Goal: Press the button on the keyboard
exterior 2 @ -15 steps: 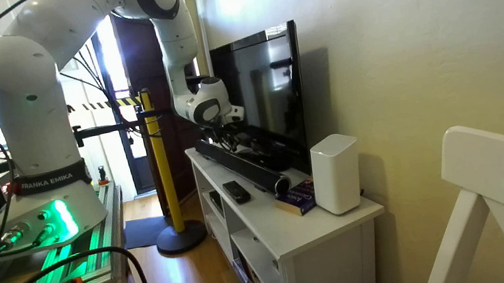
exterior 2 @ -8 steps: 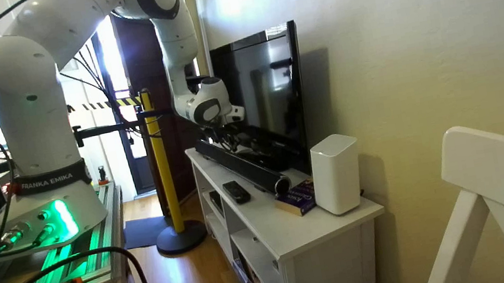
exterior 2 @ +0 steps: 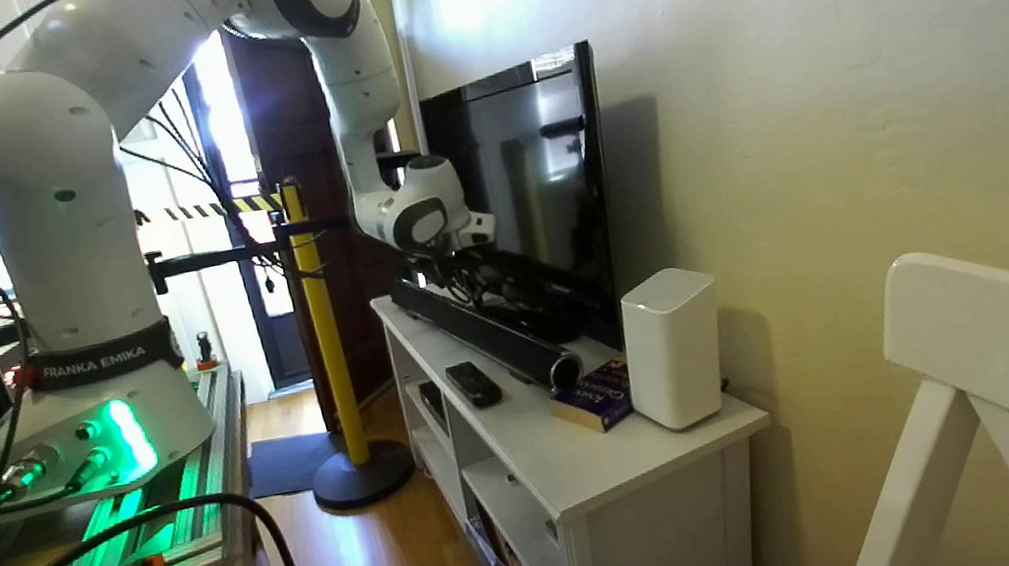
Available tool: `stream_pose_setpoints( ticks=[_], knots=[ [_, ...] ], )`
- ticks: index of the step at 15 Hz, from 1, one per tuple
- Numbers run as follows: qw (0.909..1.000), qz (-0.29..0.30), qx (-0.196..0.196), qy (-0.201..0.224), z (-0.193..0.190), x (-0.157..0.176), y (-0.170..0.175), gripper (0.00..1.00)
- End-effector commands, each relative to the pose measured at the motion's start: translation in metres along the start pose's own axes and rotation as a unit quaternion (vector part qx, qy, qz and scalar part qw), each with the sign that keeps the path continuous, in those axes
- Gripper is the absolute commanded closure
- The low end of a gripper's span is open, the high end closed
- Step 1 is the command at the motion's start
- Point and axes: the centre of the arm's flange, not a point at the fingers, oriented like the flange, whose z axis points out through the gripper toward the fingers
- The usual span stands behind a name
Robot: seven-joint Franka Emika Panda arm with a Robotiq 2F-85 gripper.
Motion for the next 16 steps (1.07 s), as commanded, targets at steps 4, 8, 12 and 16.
stream_pose_setpoints(
  ticks=[4, 8, 12, 16],
  knots=[
    [0.9998, -0.009, -0.006, 0.018, 0.009, 0.004, 0.003, 1.00],
    [0.9996, -0.011, -0.008, 0.024, 0.012, 0.004, 0.006, 1.00],
    [0.9995, -0.014, -0.003, 0.029, 0.019, 0.007, 0.005, 1.00],
    [0.9994, -0.015, -0.001, 0.031, 0.021, 0.009, 0.004, 1.00]
  ],
)
